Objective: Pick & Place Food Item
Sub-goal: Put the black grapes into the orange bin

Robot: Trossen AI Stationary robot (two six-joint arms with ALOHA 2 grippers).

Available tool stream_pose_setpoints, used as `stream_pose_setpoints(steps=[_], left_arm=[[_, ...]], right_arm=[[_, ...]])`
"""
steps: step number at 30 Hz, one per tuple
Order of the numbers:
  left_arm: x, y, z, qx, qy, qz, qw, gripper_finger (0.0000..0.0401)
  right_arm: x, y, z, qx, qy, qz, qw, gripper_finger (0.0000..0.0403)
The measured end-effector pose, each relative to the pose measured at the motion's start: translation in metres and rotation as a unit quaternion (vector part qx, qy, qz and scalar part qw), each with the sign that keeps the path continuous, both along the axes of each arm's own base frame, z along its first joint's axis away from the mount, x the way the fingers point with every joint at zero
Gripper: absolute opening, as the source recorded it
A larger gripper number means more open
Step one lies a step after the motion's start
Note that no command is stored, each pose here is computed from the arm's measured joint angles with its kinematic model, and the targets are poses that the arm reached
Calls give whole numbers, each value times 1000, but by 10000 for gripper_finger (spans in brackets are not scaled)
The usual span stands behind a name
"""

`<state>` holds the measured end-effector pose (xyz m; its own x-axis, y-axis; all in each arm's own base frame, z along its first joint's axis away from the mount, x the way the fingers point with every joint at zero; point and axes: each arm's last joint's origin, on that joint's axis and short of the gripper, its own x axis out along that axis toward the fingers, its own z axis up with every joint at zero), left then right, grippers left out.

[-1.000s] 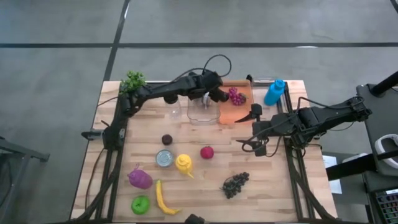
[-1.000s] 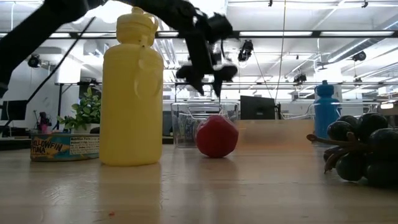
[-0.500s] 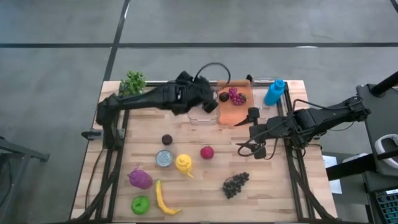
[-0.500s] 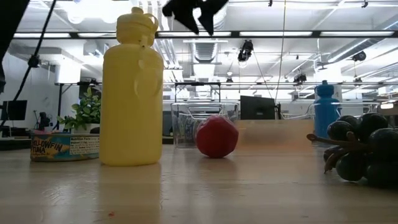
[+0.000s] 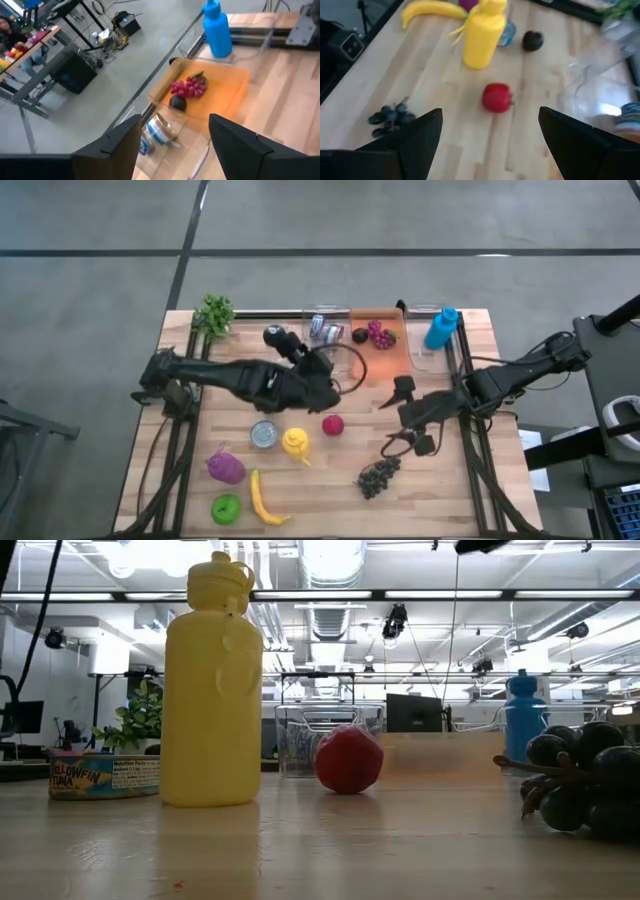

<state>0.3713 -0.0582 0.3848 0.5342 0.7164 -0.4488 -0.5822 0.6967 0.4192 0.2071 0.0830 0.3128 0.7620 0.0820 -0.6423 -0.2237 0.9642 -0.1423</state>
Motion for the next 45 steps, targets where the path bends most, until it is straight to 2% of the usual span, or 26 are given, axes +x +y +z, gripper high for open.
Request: stream_pose_setpoints(steps=[11,17,27,32,39,45], left_arm=[[-21,-49,2,-2,-1,-47,999,219],[-35,-80,1,-7,-9,-72,997,217],[-51,-114,1,-12,-28,-108,994,211],[-58,-127,1,-16,-33,-124,992,210],[-64,-136,1,-27,-42,-133,990,210],[-65,-137,1,-29,-44,-133,990,210]], right_arm=[[10,21,-44,35,50,-15,998,324],[23,36,-68,31,91,-13,995,324],[52,58,-85,84,114,66,988,324],[58,64,-97,90,139,64,984,322],[68,76,-116,105,155,84,979,274],[73,79,-131,95,167,87,978,229]])
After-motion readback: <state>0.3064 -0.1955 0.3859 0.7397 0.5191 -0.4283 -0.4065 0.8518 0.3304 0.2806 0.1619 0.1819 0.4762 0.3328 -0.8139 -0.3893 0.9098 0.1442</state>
